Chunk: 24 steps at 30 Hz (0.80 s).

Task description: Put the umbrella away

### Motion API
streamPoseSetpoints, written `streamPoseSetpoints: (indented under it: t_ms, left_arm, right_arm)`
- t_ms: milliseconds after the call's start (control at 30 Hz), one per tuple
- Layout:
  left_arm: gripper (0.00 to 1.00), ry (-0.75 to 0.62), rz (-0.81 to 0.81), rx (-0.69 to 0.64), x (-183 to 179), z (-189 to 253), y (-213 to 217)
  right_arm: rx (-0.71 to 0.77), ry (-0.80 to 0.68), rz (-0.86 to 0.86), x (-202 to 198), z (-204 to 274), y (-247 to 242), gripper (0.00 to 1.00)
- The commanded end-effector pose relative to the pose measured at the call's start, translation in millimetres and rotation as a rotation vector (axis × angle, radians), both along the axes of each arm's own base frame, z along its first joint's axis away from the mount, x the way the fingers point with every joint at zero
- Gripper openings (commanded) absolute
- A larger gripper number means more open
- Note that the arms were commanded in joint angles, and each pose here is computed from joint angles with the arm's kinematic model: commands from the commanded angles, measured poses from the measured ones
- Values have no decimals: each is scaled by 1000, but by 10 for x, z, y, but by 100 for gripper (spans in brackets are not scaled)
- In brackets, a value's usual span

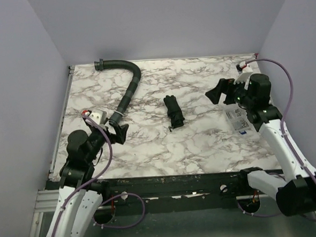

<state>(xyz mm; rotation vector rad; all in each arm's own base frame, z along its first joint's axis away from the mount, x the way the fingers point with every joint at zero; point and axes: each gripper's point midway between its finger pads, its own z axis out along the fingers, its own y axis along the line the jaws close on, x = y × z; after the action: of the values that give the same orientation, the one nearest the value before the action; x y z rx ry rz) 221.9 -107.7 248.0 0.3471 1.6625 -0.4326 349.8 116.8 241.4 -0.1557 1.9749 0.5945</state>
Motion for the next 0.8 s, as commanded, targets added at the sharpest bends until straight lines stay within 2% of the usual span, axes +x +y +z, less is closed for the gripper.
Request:
streamPoseSetpoints:
  t_ms: [0, 100, 233, 333, 567, 767]
  left_arm:
    - [98, 162, -55, -230, 65, 42, -111]
    - [98, 161, -39, -292, 136, 56, -47]
    - [98, 115, 36, -182, 147, -14, 130]
    - [98, 101, 98, -142, 147, -52, 247]
    - [98, 107, 70, -144, 148, -72, 202]
    - [98, 94, 38, -154, 132, -34, 149]
  right_arm:
    - [-6, -104, -14, -224, 247, -121, 100]
    - [-48, -115, -50, -345, 261, -245, 100]
    - [-108, -127, -118, -473, 256, -420, 100]
    - [-96, -130, -198, -524, 244, -552, 100]
    - [-54, -182, -309, -554, 403, -745, 100]
    - [-70, -192, -340, -566, 309, -822, 100]
